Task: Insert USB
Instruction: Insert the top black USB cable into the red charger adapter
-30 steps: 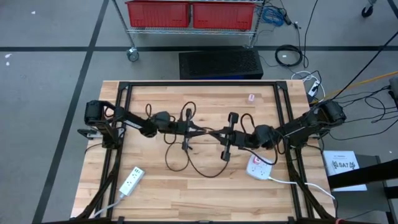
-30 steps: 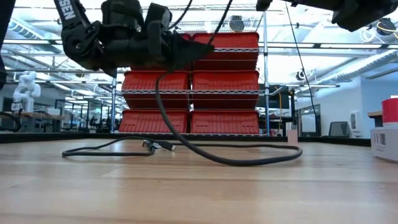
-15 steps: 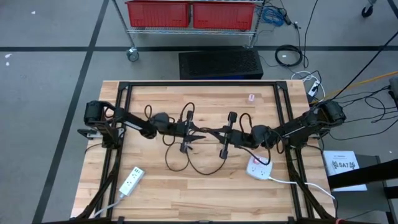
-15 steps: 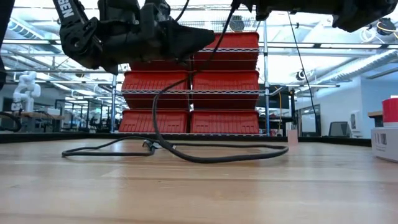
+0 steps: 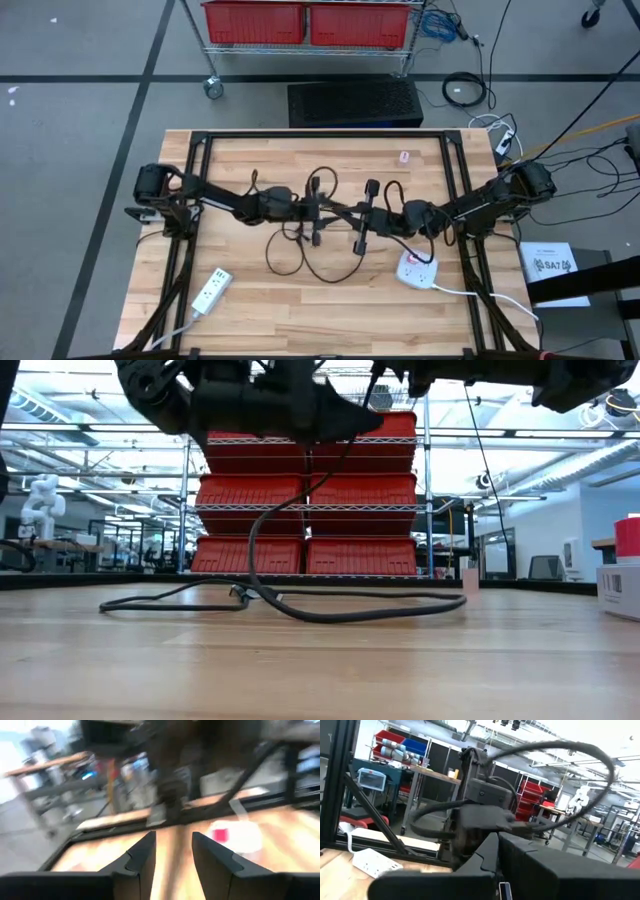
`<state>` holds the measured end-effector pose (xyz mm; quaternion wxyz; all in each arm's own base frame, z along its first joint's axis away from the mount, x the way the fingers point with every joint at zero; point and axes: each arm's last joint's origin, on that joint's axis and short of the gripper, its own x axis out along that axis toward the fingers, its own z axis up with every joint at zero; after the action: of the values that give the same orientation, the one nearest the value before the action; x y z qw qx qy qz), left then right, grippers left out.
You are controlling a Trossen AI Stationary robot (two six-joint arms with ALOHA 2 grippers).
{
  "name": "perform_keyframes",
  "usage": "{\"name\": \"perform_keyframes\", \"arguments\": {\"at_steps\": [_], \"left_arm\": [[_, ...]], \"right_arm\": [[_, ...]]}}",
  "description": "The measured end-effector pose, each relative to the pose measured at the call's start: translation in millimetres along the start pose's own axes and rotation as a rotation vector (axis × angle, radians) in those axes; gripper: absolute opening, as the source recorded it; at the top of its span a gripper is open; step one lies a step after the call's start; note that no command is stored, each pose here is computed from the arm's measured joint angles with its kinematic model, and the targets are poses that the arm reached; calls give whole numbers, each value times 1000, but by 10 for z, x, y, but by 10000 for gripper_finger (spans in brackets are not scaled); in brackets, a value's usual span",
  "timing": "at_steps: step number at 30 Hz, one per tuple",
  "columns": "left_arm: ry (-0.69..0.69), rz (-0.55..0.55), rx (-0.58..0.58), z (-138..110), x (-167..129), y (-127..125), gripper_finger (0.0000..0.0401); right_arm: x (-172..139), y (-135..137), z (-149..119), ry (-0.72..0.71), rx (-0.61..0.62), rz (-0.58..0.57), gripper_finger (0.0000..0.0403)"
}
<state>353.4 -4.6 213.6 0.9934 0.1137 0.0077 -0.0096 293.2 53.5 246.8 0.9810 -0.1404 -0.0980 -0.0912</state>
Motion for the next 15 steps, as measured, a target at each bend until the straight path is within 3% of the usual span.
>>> {"name": "perform_keyframes", "arguments": {"at_steps": [4,8,15], "left_arm": [[63,71,32,-27,12,15,96],[78,57,54,-34,10,-37,19],[173,122,119,-50,-18,-114,9]], "right_arm": [[-2,8,-10,14,-4,-2,0],[-13,24,-24,48,-13,-42,0],[-83,124,-28,148,-45,-109,0]]}}
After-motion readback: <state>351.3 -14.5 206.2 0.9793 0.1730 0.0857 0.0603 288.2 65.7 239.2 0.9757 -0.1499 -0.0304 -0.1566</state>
